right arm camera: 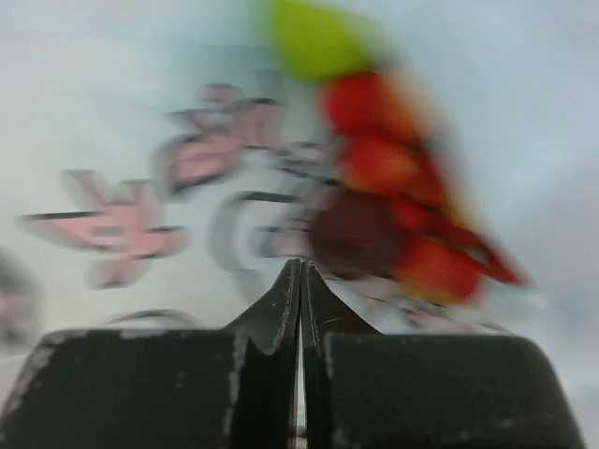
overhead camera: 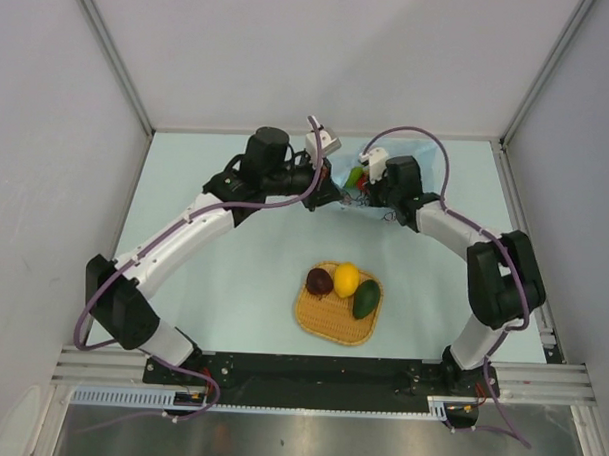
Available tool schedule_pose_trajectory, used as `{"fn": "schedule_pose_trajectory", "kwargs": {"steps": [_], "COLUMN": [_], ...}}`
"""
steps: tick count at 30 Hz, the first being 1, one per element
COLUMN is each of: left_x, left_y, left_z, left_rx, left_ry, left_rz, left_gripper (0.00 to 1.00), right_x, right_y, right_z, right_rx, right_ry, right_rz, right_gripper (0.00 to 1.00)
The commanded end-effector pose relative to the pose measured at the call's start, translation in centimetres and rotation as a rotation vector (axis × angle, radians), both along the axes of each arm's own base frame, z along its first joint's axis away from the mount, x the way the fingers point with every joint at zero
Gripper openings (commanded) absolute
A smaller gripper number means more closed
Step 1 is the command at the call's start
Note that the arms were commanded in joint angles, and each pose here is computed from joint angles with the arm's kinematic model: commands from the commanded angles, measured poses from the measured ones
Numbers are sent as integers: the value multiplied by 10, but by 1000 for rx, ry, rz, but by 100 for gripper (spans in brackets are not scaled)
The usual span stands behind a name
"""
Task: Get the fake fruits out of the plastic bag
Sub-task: Adjust the plastic bag at the center of the board.
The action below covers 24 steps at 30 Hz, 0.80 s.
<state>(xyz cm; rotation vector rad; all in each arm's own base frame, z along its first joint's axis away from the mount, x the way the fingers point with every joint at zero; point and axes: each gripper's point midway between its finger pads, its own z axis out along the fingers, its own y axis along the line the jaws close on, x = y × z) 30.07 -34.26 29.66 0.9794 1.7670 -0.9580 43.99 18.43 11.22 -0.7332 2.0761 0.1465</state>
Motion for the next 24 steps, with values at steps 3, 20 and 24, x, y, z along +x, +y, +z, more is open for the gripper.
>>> {"fn": "schedule_pose_trajectory", "kwargs": {"steps": [3, 20, 24], "left_x": [-28, -35, -37], "left_y": [9, 15, 12], "left_z": [-8, -74, -66], "left_rx": [55, 256, 224], "left_ry": [-87, -115, -120], "left_rz": [-116, -181, -178], "left_gripper": [0, 0, 0], "right_x": [-20, -57, -52], "right_y": [-88, -90, -56], "right_z": [29, 79, 86], "right_rx": [38, 323, 306], "right_ry": [-31, -80, -83], "right_rz": [-267, -228, -109], "right_gripper": [0, 18, 19]}}
